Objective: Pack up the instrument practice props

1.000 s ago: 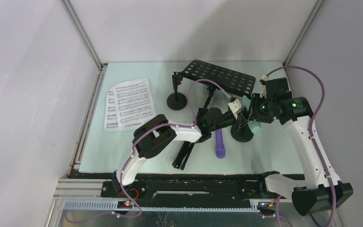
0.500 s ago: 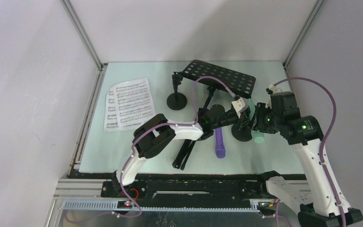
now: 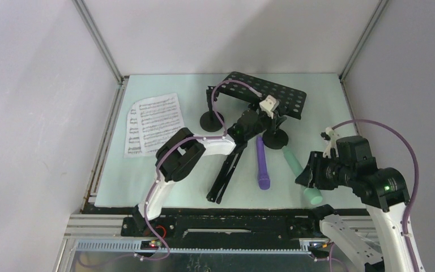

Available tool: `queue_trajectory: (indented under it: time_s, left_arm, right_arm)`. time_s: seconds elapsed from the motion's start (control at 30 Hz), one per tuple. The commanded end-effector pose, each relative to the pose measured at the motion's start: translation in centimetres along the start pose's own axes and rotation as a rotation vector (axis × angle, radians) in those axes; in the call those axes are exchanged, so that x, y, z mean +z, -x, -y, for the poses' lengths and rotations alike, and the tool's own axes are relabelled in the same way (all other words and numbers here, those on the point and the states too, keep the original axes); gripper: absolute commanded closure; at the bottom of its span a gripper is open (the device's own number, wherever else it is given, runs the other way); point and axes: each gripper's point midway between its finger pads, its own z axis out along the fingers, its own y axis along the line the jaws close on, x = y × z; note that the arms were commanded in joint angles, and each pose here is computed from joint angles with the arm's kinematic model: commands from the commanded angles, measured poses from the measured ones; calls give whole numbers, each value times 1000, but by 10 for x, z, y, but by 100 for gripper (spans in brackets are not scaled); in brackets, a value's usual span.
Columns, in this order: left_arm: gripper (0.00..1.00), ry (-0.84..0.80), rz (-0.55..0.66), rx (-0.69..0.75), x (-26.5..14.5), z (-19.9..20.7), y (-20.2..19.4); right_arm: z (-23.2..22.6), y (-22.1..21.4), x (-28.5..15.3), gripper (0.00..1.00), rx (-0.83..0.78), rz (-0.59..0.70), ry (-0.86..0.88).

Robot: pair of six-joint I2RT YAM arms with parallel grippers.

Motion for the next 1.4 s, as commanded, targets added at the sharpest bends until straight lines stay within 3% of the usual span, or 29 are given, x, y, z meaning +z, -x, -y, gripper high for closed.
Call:
queue_trajectory:
  time_s: [0.0, 0.1, 0.23, 0.43, 0.6, 0.7, 1.17, 1.37]
  left_arm:
    - [100, -8, 92, -11, 11, 7, 35]
    - [98, -71, 83, -2, 9, 18, 35]
    - [86, -167, 69, 0, 5, 37, 36]
    - [38, -211, 50, -4, -5, 48, 34]
    - [14, -225, 34, -7, -15, 52, 33]
    - [4, -234, 23, -8, -23, 56, 32]
    - [0, -137, 44, -117, -136, 56, 62]
    - [0, 90, -19, -203, -211, 31, 75]
  right_arm:
    - [-8, -13, -8, 100, 15, -21, 51]
    - [-7, -7, -9, 100, 14, 17, 45]
    - [-5, 2, -9, 100, 13, 64, 35]
    - [-5, 14, -10, 100, 13, 115, 16]
    - [0, 18, -11, 100, 17, 141, -10]
    - [1, 19, -12, 100, 17, 153, -13]
    - [-21, 33, -24, 100, -5, 197, 83]
    - [-22, 38, -1, 100, 32, 158, 75]
